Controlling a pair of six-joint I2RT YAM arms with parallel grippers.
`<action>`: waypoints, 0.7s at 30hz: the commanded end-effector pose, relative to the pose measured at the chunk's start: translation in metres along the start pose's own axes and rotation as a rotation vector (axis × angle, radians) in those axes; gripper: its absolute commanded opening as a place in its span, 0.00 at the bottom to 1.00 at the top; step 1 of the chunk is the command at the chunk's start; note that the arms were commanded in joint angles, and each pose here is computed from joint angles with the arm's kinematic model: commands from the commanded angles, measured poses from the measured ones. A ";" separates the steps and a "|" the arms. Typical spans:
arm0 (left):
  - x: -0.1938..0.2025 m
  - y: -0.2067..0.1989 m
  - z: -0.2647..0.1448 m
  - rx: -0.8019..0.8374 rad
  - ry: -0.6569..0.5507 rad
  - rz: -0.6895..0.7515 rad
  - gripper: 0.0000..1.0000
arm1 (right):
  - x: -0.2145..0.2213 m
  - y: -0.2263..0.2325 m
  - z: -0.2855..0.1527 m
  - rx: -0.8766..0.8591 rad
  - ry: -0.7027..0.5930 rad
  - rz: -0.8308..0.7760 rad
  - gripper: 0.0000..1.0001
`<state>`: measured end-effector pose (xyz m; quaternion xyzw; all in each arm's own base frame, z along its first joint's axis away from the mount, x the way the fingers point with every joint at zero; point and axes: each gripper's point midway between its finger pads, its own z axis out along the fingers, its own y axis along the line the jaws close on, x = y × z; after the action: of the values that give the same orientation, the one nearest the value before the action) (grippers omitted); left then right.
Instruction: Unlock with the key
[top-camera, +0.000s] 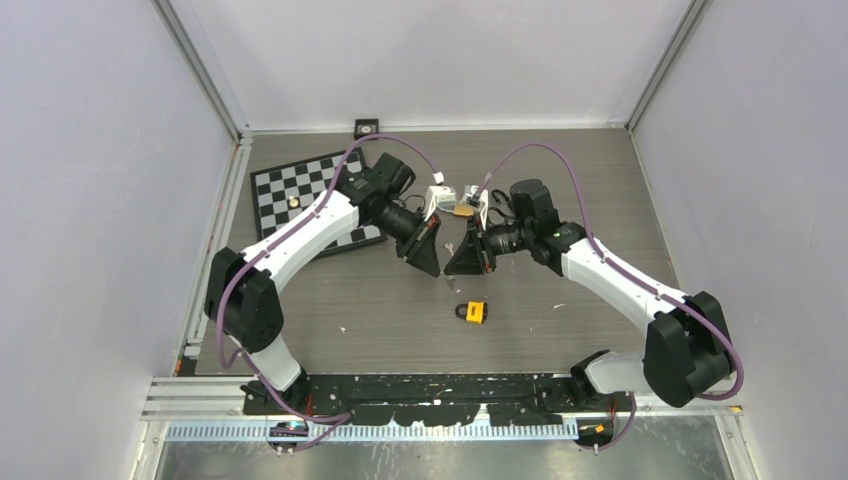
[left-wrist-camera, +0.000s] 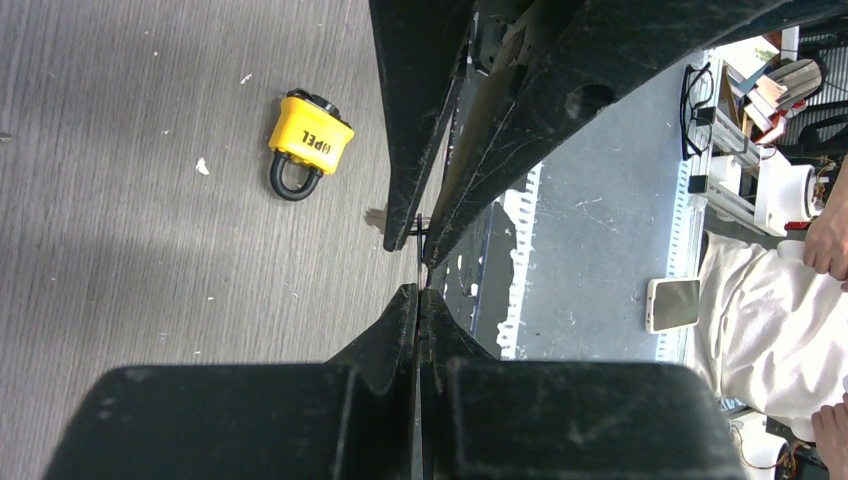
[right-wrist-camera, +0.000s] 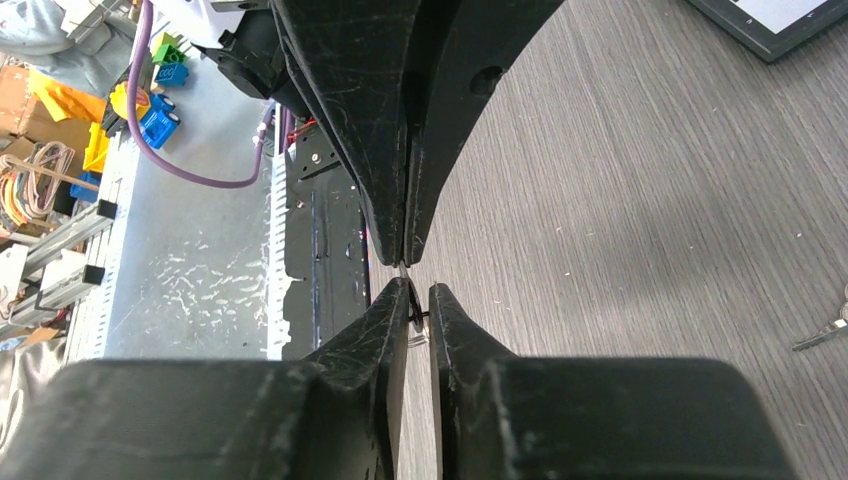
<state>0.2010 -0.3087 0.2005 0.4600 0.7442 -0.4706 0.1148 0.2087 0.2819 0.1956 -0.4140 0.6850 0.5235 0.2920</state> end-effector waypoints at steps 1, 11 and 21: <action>-0.010 -0.011 -0.006 0.004 -0.043 0.067 0.00 | -0.017 0.006 0.000 -0.026 -0.023 -0.062 0.16; -0.011 -0.009 -0.006 -0.005 -0.046 0.072 0.00 | -0.018 0.009 -0.002 -0.027 -0.024 -0.076 0.00; -0.012 -0.007 -0.008 -0.025 -0.052 0.094 0.06 | -0.017 0.008 -0.002 -0.019 -0.017 -0.079 0.00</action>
<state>0.2024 -0.3084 0.1979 0.4614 0.7450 -0.4670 0.1184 0.2061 0.2816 0.1957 -0.4224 0.6784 0.5260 0.2911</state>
